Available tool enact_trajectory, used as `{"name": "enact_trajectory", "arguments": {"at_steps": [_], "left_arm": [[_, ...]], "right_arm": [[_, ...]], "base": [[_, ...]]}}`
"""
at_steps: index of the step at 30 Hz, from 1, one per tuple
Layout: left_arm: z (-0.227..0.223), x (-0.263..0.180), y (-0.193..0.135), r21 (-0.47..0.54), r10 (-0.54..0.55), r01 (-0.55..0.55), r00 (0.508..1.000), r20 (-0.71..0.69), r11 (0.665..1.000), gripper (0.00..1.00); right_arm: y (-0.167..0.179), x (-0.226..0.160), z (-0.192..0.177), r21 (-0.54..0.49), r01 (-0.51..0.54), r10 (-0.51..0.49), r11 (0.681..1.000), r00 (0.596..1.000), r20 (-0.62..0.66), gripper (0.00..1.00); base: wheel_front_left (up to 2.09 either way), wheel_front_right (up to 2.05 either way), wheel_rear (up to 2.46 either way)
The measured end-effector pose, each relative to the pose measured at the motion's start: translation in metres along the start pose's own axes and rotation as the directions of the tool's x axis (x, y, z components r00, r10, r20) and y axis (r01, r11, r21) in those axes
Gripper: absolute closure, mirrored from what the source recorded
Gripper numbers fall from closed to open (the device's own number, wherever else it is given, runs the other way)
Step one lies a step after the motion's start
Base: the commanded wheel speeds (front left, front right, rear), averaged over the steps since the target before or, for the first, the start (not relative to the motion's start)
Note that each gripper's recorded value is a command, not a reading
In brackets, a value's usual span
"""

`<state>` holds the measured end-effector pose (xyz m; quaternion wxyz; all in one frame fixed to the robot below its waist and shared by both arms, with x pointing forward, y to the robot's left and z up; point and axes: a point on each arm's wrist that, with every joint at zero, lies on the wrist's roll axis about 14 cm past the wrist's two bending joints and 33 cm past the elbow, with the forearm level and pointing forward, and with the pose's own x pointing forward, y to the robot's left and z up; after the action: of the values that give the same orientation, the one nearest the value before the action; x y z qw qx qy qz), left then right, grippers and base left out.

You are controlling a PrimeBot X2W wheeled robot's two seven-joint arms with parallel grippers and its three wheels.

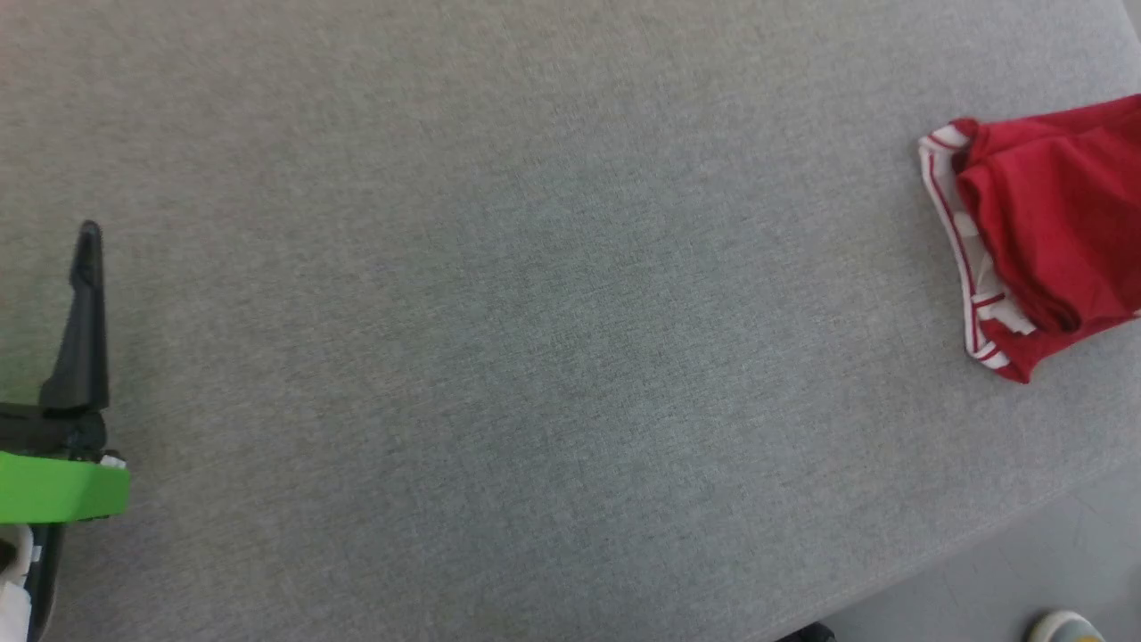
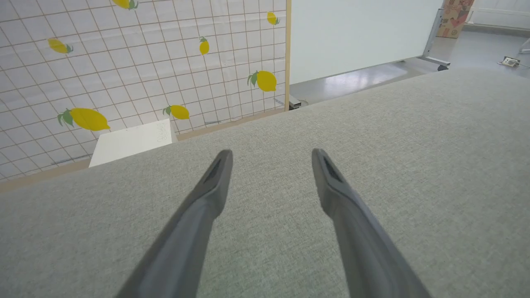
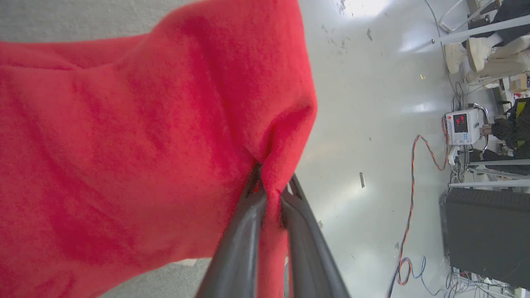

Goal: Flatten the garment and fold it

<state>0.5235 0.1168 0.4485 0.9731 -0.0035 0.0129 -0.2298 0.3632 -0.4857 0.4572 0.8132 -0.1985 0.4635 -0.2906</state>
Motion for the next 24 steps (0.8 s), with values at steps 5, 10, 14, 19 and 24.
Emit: {"name": "enact_trajectory", "arguments": {"at_steps": [5,10,14,19,24], "left_arm": [[-0.021,0.007,-0.002,-0.035,-0.016,0.015,0.999,-0.036,0.999,0.0],[-0.029,0.009,-0.008,-0.057,-0.025,0.022,0.999,-0.047,0.998,0.0],[-0.023,0.005,-0.009,-0.066,-0.007,0.005,1.0,-0.03,0.998,0.0],[-0.006,-0.004,-0.008,-0.089,0.05,-0.048,0.999,0.015,0.995,0.0],[0.015,-0.02,-0.005,-0.113,0.121,-0.113,0.99,0.069,0.987,0.0]], "right_arm": [[-0.007,0.01,-0.005,0.024,0.062,-0.062,0.998,0.998,-0.016,0.0],[-0.024,0.005,0.008,0.092,0.099,-0.105,0.991,0.992,0.064,0.0],[-0.032,-0.012,0.049,0.125,0.071,-0.1,0.99,0.965,0.241,0.0],[-0.028,-0.061,0.129,0.141,-0.032,-0.05,0.989,0.839,0.542,0.0],[-0.001,-0.131,0.192,0.113,-0.221,0.05,0.969,0.62,0.783,0.0]], "base": [[0.0,0.0,0.0],[0.0,0.0,0.0],[0.0,0.0,0.0],[0.0,0.0,0.0],[0.0,0.0,0.0]]}}
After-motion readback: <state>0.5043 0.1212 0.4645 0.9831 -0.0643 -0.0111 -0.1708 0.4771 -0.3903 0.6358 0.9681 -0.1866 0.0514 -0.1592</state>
